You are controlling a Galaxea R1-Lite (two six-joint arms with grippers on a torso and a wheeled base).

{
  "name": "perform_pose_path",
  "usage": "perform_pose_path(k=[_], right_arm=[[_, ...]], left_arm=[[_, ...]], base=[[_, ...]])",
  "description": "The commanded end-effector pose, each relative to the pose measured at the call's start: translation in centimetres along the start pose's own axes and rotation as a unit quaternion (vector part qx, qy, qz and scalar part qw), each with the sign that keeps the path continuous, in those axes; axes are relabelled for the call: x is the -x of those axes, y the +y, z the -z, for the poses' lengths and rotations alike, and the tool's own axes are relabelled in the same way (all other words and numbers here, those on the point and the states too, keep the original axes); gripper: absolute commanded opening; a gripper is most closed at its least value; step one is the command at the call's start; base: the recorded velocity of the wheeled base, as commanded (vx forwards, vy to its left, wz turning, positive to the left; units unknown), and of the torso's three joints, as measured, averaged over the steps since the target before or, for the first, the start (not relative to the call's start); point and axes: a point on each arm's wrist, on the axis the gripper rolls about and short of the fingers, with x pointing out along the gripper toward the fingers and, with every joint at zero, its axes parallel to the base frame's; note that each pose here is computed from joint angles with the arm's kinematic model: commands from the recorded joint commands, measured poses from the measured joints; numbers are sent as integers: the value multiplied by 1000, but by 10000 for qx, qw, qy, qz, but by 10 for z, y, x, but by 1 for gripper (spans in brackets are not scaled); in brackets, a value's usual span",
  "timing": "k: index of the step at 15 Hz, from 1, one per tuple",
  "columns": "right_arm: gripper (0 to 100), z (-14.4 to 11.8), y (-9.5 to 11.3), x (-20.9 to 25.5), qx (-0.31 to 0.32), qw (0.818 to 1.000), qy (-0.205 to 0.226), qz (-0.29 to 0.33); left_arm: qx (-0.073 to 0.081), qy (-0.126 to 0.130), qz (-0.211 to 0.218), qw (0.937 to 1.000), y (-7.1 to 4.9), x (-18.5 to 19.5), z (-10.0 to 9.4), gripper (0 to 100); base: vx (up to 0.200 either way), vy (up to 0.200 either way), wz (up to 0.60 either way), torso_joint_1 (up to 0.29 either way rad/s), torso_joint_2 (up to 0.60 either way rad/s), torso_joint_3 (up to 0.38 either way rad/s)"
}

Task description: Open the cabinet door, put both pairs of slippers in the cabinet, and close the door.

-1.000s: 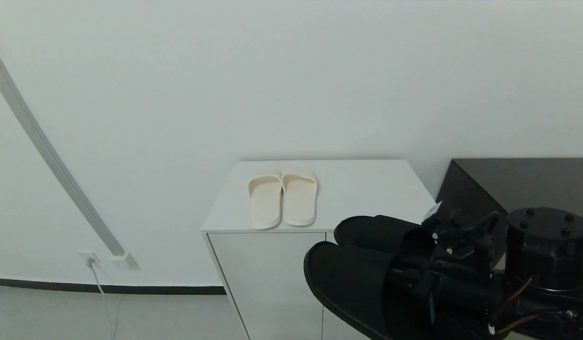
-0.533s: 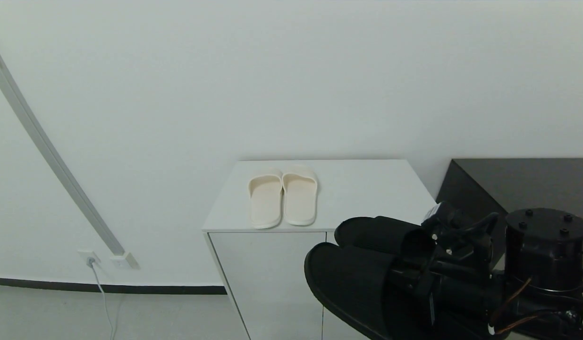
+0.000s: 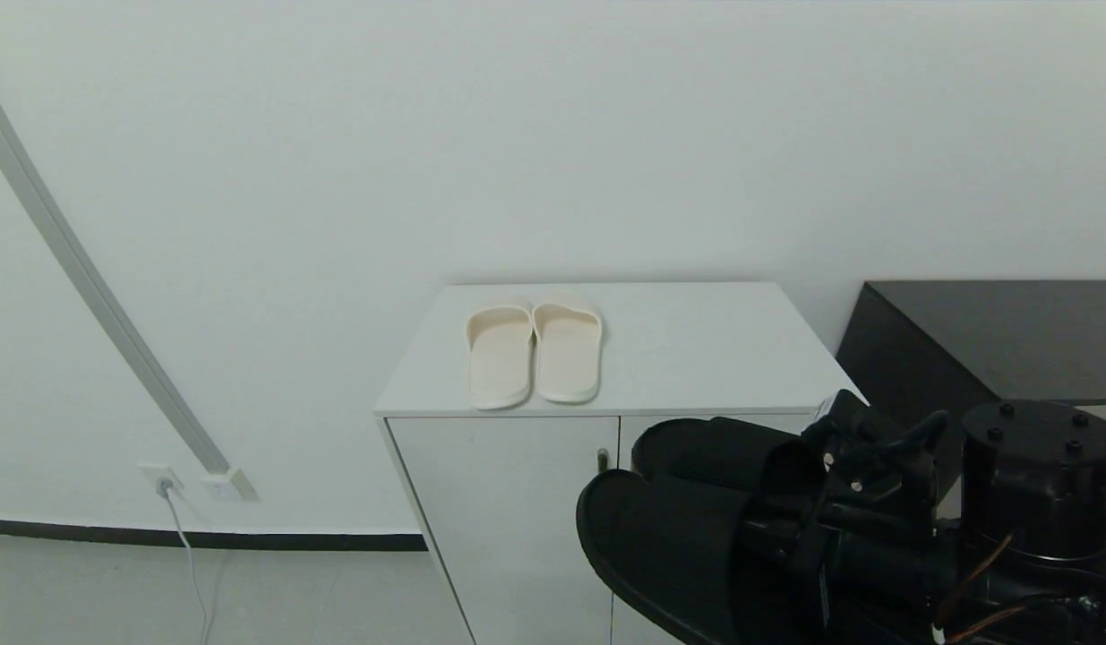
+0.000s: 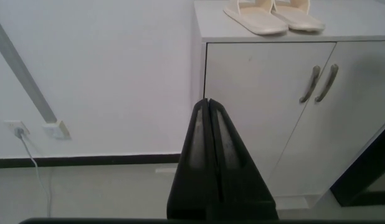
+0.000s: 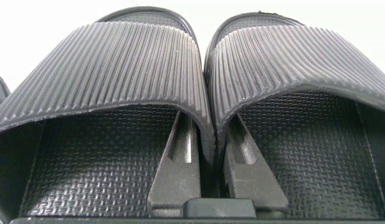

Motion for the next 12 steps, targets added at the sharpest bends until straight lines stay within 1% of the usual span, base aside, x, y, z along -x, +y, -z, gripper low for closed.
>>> perform_pose_path(k=[1,7,12], right_arm=[[0,0,0,1,5,10000,-11,-3],[0,3,1,3,20,10000,-94,-2],[0,5,3,3,29,10000,-62,-62]], left_arm=[[12,-9,6,10000,0,0,0,100],[20,-1,-1,10000,0,0,0,100],[12,-1,6,10000,0,0,0,100]], base=[[0,0,0,-163,393,217],[0,0,0,-219,530,299],[0,0,0,-207,526,317]])
